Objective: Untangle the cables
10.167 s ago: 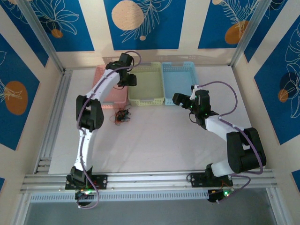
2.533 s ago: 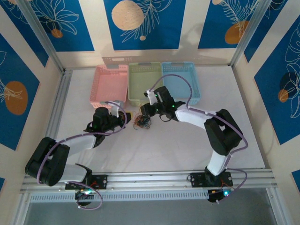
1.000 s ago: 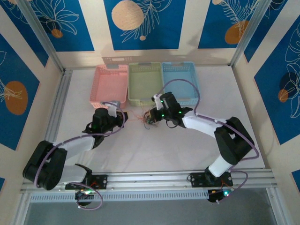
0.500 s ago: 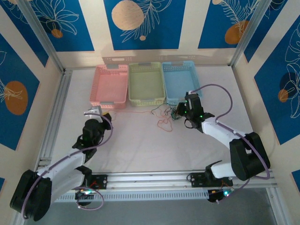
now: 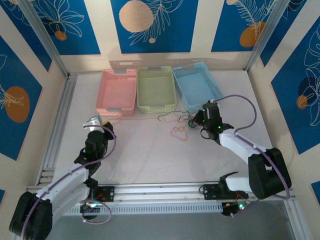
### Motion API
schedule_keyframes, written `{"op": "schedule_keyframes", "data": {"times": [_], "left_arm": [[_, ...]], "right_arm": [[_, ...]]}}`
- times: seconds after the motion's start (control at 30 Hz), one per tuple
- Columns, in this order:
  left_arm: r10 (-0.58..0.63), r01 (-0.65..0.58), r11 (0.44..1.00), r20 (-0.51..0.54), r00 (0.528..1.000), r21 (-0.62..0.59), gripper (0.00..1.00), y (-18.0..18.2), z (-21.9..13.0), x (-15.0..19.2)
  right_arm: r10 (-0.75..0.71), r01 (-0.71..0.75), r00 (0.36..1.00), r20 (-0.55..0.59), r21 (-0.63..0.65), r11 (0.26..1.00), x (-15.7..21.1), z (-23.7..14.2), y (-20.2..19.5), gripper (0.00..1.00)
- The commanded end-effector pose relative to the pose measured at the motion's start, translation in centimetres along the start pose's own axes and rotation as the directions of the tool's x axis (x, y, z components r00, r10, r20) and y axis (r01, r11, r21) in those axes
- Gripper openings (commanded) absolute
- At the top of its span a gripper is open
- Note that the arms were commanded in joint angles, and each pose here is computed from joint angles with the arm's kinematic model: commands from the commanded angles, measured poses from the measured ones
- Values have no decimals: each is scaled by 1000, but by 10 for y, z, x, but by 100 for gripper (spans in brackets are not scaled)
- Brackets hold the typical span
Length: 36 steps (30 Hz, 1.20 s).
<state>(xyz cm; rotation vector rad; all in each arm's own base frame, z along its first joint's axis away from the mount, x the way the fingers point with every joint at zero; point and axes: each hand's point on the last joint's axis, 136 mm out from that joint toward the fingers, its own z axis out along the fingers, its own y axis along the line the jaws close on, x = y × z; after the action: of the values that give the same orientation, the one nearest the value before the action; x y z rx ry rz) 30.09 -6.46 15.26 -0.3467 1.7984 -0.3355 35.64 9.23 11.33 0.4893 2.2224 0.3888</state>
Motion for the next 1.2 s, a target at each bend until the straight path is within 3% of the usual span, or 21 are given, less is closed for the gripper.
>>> {"op": "schedule_keyframes", "data": {"times": [0.0, 0.2, 0.37, 0.43, 0.53, 0.6, 0.67, 0.9, 1.17], "left_arm": [[-9, 10, 999, 23, 1000, -37, 0, 10, -1, -3], [7, -7, 1000, 10, 1000, 7, 0, 2, 1, -1], [28, -27, 997, -6, 1000, 76, 0, -11, 3, 1], [24, -23, 998, -6, 1000, 61, 0, -9, 3, 1], [7, -7, 1000, 11, 1000, 1, 0, 2, 2, -2], [-11, 13, 997, 34, 999, -70, 0, 17, -2, -4], [-29, 35, 993, 60, 998, -109, 0, 26, -7, -7], [-75, 102, 971, 131, 989, -217, 0, 52, -19, -12], [-114, 163, 953, 194, 974, -256, 0, 68, -32, -16]], "right_arm": [[-15, 15, 1000, 10, -95, 995, -4, 0, 19, 0], [-177, 169, 984, -2, -284, 944, 10, -4, 72, 0], [-326, 328, 942, 82, -428, 842, 24, -25, 117, 0], [-341, 361, 932, 124, -422, 832, 23, -31, 121, 0], [-289, 334, 939, 187, -289, 897, 5, -34, 95, 0], [-200, 230, 951, 235, -107, 967, -14, -37, 52, 0], [-72, 77, 963, 259, -9, 997, -26, -44, 11, 0], [174, -231, 919, 355, 125, 965, -32, -54, -63, 0], [301, -393, 883, 361, 216, 894, -22, -50, -101, 0]]}}
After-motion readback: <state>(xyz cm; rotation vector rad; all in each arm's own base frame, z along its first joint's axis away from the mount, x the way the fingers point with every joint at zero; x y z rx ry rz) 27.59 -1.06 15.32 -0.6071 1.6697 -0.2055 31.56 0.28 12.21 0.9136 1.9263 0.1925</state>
